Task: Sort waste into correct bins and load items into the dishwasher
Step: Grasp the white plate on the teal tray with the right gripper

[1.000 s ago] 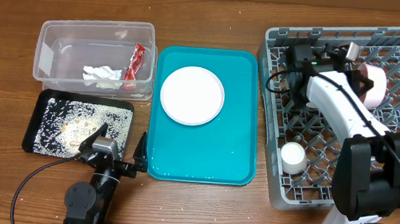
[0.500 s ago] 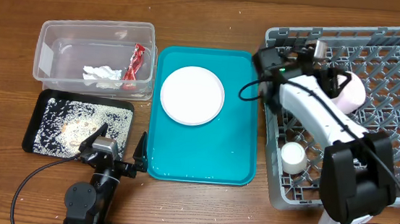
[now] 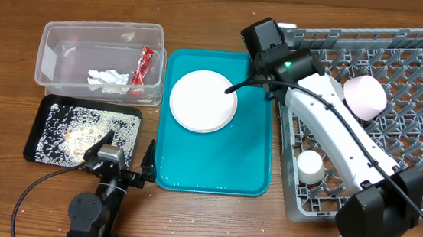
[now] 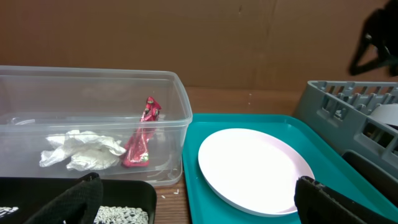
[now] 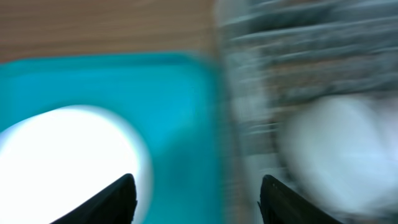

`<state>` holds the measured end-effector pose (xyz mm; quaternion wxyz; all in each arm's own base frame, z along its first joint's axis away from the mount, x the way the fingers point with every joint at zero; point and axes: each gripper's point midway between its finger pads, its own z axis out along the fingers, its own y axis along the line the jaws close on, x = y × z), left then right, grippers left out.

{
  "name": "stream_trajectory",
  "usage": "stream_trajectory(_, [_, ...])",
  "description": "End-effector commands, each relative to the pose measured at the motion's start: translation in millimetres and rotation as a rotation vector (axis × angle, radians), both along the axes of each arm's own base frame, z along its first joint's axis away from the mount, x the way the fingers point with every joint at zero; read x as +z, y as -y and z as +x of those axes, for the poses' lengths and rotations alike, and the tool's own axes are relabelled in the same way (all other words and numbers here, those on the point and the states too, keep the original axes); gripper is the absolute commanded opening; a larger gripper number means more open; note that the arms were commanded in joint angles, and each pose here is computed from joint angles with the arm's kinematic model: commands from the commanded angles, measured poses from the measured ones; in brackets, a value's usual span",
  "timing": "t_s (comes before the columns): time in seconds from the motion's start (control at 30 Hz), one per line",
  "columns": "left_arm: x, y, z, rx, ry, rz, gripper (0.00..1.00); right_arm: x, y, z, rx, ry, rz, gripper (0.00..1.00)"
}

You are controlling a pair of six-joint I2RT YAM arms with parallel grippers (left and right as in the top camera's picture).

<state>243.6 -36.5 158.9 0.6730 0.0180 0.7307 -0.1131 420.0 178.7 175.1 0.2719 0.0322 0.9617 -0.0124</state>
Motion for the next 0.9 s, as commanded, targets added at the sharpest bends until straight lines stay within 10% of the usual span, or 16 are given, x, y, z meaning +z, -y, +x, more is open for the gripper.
stream_trajectory(0.0, [0, 1, -1, -0.007, 0.003, -0.011, 1.00, -17, -73, -31, 0.164, -0.209, 0.384, 0.64])
stream_trajectory(0.4, [0, 1, -1, -0.007, 0.003, -0.011, 1.00, -129, -58, -30, -0.122, -0.378, 0.290, 0.58])
stream_trajectory(0.67, [0, 1, -1, -0.007, 0.003, -0.011, 1.00, -164, -51, -37, -0.268, -0.454, 0.277, 0.06])
stream_trajectory(0.87, [0, 1, -1, -0.007, 0.003, -0.011, 1.00, -130, -46, -26, -0.226, -0.368, 0.283, 0.04])
